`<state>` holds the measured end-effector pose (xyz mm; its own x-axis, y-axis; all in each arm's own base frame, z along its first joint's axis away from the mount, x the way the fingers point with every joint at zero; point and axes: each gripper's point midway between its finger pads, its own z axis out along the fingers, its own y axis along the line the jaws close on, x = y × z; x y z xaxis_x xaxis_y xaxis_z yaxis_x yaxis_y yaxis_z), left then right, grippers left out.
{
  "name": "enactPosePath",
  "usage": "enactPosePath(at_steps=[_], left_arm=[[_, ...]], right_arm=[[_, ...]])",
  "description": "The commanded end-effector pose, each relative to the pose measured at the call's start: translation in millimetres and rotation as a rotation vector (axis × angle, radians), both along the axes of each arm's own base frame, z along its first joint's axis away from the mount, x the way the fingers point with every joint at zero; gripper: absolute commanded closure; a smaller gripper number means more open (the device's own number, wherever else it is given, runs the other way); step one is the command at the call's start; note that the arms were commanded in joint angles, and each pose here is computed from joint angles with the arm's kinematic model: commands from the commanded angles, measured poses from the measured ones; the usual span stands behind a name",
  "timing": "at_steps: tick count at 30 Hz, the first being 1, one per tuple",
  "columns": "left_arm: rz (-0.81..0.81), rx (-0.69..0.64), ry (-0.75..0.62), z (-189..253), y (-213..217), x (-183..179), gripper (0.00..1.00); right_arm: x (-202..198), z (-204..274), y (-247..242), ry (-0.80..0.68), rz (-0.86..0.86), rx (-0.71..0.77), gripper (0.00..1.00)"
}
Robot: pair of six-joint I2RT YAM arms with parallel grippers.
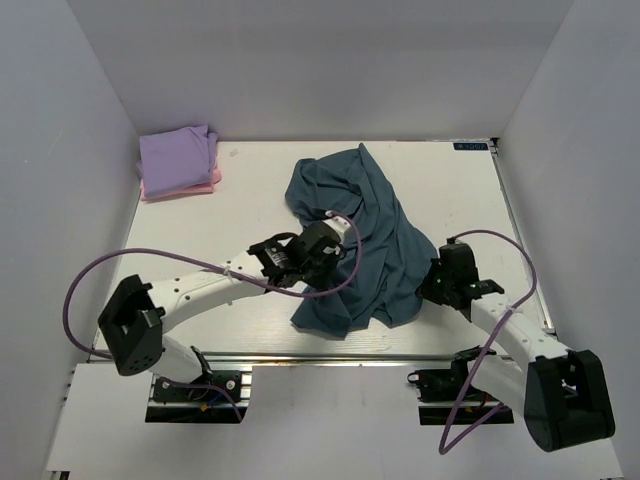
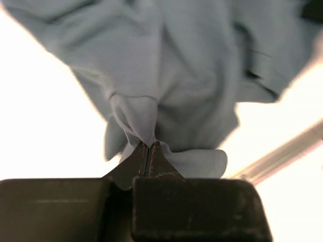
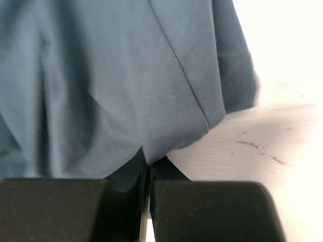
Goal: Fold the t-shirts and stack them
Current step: Flatten out the tshirt
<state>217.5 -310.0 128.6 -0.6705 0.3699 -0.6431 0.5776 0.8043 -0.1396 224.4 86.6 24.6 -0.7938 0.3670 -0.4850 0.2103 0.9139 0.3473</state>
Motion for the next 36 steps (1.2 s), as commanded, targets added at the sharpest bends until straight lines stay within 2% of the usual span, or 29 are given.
enactPosePath(at_steps=[1,6,8,9,10,12,13,15,16,17,18,19,20,22,23,25,27,28,29,30,31,36], left_arm=[[0.203,0.057,-0.15,43.9,34.4,28.4,1.0],[0.389,0.026,-0.363,119.9,67.1,54.3,1.0],[0.492,0.026,-0.449,147.5,85.8,63.2,1.0],[0.529,-0.007,-0.476,166.0,89.8,65.3,1.0],[0.576,-0.028,-0.517,183.4,100.9,66.0,1.0],[0.645,-0.033,-0.603,214.3,119.6,69.1,1.0],[0.672,-0.034,-0.639,229.4,130.6,67.7,1.0],[0.772,-0.06,-0.715,262.6,153.3,66.2,1.0],[0.785,-0.072,-0.756,279.8,160.2,65.6,1.0],[0.796,-0.095,-0.787,294.8,165.4,64.5,1.0],[0.802,-0.143,-0.826,315.8,176.2,58.6,1.0],[0.776,-0.11,-0.879,331.3,184.3,56.0,1.0],[0.787,-0.204,-0.922,356.5,185.9,54.2,1.0],[0.751,-0.281,-0.964,385.1,191.0,46.4,1.0],[0.752,-0.311,-1.002,408.2,199.1,41.2,1.0],[0.72,-0.394,-1.044,443.2,207.1,30.2,1.0],[0.611,-0.427,-1.071,462.3,195.5,23.5,1.0],[0.578,-0.443,-1.077,470.6,192.0,21.2,1.0],[0.561,-0.496,-1.096,491.4,197.7,12.8,1.0],[0.488,-0.486,-1.1,494.2,183.7,13.5,1.0],[0.465,-0.531,-1.119,510.9,186.7,6.0,1.0],[0.474,-0.572,-1.153,526.7,193.4,0.8,1.0]], right_arm=[[33.8,52.0,-6.3,-0.172,-0.03,-0.034,1.0],[66.4,136.0,-25.6,-0.362,-0.113,-0.116,1.0],[80.5,186.0,-30.4,-0.467,-0.156,-0.117,1.0],[78.9,193.8,-31.5,-0.466,-0.164,-0.115,1.0],[84.7,233.6,-32.2,-0.547,-0.185,-0.094,1.0],[88.2,258.5,-39.0,-0.604,-0.212,-0.115,1.0],[91.1,296.4,-41.1,-0.681,-0.228,-0.109,1.0],[90.9,322.7,-54.9,-0.736,-0.281,-0.147,1.0],[87.1,363.6,-56.7,-0.819,-0.301,-0.123,1.0],[84.9,378.0,-61.4,-0.851,-0.309,-0.142,1.0],[79.1,404.1,-67.7,-0.907,-0.338,-0.145,1.0],[78.6,421.1,-69.8,-0.949,-0.349,-0.142,1.0],[68.8,456.3,-75.4,-1.026,-0.349,-0.164,1.0],[70.0,480.9,-76.1,-1.086,-0.335,-0.191,1.0],[56.2,518.5,-78.9,-1.17,-0.344,-0.171,1.0],[59.1,537.9,-71.2,-1.216,-0.28,-0.2,1.0],[44.5,577.4,-70.8,-1.315,-0.258,-0.197,1.0],[35.1,595.1,-61.4,-1.37,-0.195,-0.179,1.0],[28.3,610.0,-59.4,-1.425,-0.183,-0.168,1.0],[20.5,621.7,-60.2,-1.464,-0.176,-0.174,1.0],[3.8,642.8,-63.0,-1.549,-0.188,-0.16,1.0],[-36.4,681.6,-82.9,-1.736,-0.293,-0.163,1.0]])
